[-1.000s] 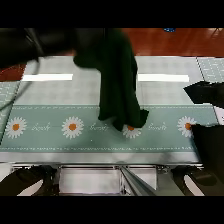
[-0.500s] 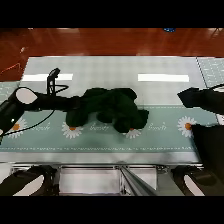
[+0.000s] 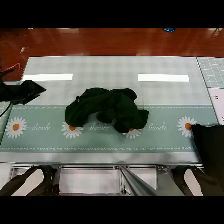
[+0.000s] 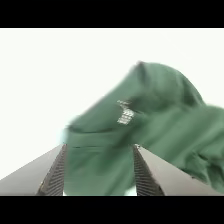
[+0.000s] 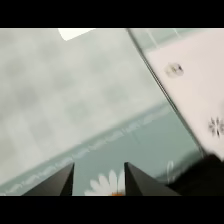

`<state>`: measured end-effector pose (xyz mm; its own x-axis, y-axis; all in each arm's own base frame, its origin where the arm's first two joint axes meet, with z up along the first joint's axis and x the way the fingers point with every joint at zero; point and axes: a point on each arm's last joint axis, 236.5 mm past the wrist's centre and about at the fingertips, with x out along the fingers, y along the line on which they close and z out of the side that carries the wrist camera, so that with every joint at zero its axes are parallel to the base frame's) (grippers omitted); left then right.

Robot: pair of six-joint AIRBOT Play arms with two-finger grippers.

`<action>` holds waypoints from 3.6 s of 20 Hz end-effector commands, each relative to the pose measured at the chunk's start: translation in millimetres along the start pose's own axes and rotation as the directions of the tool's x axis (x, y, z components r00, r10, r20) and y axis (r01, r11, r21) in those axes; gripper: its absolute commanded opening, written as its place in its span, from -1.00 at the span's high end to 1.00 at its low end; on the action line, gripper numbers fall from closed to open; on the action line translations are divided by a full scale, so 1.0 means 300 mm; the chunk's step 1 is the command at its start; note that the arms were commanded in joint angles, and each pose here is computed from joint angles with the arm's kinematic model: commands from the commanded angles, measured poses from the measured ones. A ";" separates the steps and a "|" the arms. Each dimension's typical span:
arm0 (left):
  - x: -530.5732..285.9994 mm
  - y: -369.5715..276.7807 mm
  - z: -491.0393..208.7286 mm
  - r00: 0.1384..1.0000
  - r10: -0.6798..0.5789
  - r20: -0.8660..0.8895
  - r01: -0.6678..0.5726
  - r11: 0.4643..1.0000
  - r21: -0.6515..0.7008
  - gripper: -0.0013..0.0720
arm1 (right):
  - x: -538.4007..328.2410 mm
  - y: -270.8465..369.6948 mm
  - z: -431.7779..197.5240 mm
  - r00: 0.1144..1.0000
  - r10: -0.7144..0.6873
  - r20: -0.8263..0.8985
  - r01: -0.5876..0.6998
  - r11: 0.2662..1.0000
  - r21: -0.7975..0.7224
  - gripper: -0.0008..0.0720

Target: Fold the shirts.

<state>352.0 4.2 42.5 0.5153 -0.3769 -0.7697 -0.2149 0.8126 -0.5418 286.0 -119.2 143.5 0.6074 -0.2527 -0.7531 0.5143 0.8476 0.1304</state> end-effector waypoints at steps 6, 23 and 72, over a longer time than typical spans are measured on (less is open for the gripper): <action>0.171 0.198 -0.482 0.954 -0.042 -0.296 -0.053 0.951 -0.305 -0.42 | 0.226 0.172 -0.559 0.856 0.334 -0.393 -0.316 0.942 0.112 -0.16; 0.406 -0.101 -0.378 0.947 -0.196 -0.254 0.148 0.970 -0.195 0.90 | 0.290 0.557 -0.913 0.607 0.416 -0.678 -0.465 0.877 0.122 -0.16; -0.027 -0.337 0.110 0.978 -0.157 0.137 0.122 0.964 0.234 0.90 | 0.137 0.390 -0.375 0.910 0.219 -0.353 -0.329 0.899 -0.290 0.93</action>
<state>361.8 -59.6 202.3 0.7107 -0.4466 -0.5435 0.1650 0.8569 -0.4884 267.0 24.8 118.7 0.4947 0.1244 -0.8601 0.0552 0.9832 0.1739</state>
